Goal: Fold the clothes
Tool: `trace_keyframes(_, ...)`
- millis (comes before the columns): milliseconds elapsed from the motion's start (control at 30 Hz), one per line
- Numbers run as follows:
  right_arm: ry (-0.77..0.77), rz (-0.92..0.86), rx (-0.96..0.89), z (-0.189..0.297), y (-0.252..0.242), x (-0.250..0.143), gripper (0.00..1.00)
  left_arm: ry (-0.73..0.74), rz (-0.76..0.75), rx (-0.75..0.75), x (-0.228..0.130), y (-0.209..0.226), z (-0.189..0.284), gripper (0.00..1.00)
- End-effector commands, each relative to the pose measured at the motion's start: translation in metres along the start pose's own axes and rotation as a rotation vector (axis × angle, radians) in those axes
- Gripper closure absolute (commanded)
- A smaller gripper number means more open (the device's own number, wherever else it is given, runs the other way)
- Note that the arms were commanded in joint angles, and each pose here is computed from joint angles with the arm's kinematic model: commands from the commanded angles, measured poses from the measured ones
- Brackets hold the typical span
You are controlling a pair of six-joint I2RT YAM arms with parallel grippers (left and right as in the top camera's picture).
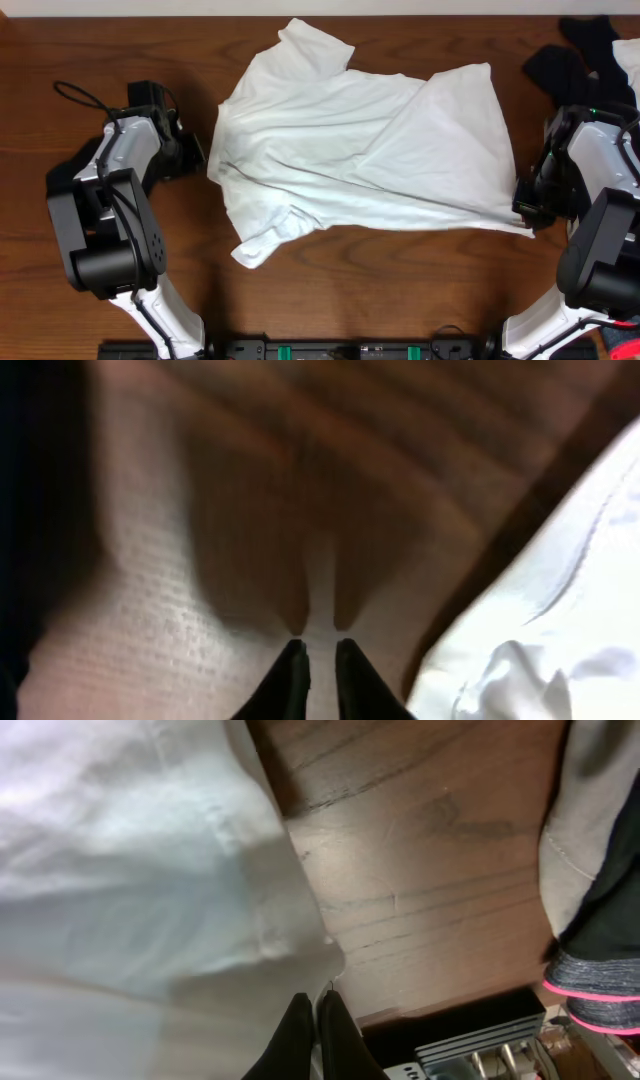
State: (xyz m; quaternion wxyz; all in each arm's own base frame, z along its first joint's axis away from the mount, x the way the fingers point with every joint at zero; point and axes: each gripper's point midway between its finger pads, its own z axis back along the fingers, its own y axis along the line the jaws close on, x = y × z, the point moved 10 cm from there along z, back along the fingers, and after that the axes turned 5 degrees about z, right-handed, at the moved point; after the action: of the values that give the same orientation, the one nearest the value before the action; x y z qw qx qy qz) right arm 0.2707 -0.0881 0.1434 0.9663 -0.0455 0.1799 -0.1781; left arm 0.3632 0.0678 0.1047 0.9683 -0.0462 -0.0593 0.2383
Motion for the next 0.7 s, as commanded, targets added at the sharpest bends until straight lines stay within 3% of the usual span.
trace_keyframes(0, -0.008, -0.025, -0.016, 0.001, -0.005, -0.001, 0.99, 0.028, 0.008, -0.007, -0.006, 0.002, 0.007, 0.84)
trace_keyframes(100, -0.007, -0.025, -0.016, 0.001, -0.005, -0.001, 0.99, 0.073, 0.014, 0.007, -0.013, 0.004, 0.008, 0.78)
trace_keyframes(233, -0.006, -0.025, -0.016, 0.001, -0.005, -0.001, 0.99, 0.104, 0.053, 0.005, -0.020, 0.004, 0.017, 0.78)
trace_keyframes(500, -0.010, -0.025, -0.004, 0.001, -0.004, 0.000, 0.99, 0.165, 0.056, -0.168, -0.043, -0.009, 0.062, 0.78)
trace_keyframes(667, -0.018, -0.027, 0.004, 0.001, -0.003, 0.001, 0.99, 0.272, 0.032, -0.134, -0.066, -0.015, 0.068, 0.77)
